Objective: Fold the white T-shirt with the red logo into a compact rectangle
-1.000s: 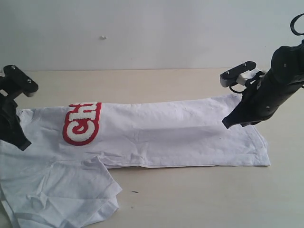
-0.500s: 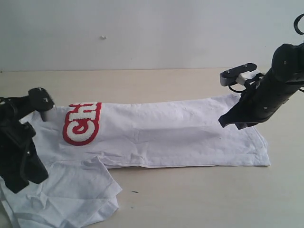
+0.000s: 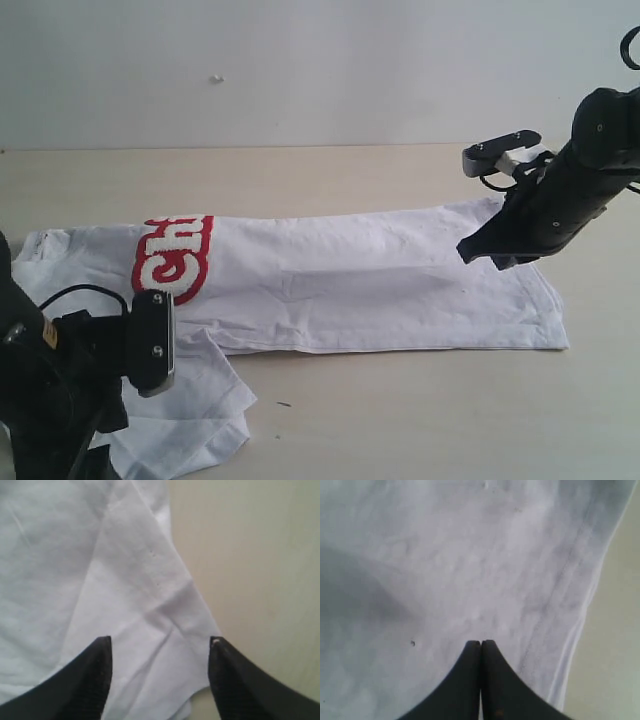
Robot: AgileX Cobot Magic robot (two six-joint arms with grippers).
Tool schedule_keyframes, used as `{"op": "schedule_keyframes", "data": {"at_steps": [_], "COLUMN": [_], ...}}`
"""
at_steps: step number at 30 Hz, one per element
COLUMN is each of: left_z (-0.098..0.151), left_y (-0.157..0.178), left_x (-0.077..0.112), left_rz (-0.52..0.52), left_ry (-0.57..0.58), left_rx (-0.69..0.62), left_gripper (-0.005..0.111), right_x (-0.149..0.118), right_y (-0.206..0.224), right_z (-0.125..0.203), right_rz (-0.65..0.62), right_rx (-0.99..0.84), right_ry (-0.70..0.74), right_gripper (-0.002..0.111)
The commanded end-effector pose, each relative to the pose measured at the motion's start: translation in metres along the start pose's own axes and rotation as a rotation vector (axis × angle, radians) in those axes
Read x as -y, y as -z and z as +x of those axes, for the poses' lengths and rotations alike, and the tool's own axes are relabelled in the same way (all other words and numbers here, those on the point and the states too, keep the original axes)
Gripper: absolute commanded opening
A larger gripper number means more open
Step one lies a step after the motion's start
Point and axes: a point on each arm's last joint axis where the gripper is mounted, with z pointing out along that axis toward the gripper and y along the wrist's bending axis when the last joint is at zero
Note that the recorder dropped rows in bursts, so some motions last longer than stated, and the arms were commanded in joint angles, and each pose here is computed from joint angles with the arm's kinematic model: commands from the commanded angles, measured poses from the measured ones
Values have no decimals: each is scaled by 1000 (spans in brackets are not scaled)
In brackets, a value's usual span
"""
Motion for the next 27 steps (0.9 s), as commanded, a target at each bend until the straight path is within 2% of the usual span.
{"op": "schedule_keyframes", "data": {"at_steps": [1, 8, 17, 27], "left_z": [3, 6, 4, 6], "left_y": [-7, -11, -11, -31], "left_x": [2, 4, 7, 5], "left_rz": [-74, -84, -45, -2], "left_ry": [-73, -73, -8, 2], "left_rx": [-3, 1, 30, -21], "left_gripper": [62, 63, 63, 63], "right_x": [0, 0, 0, 0], "right_y": [3, 3, 3, 3], "right_z": [-3, -3, -3, -3], "right_rz": [-1, -2, -2, -2], "right_rx": [13, 13, 13, 13], "right_ry": [2, 0, 0, 0], "right_gripper": [0, 0, 0, 0]}}
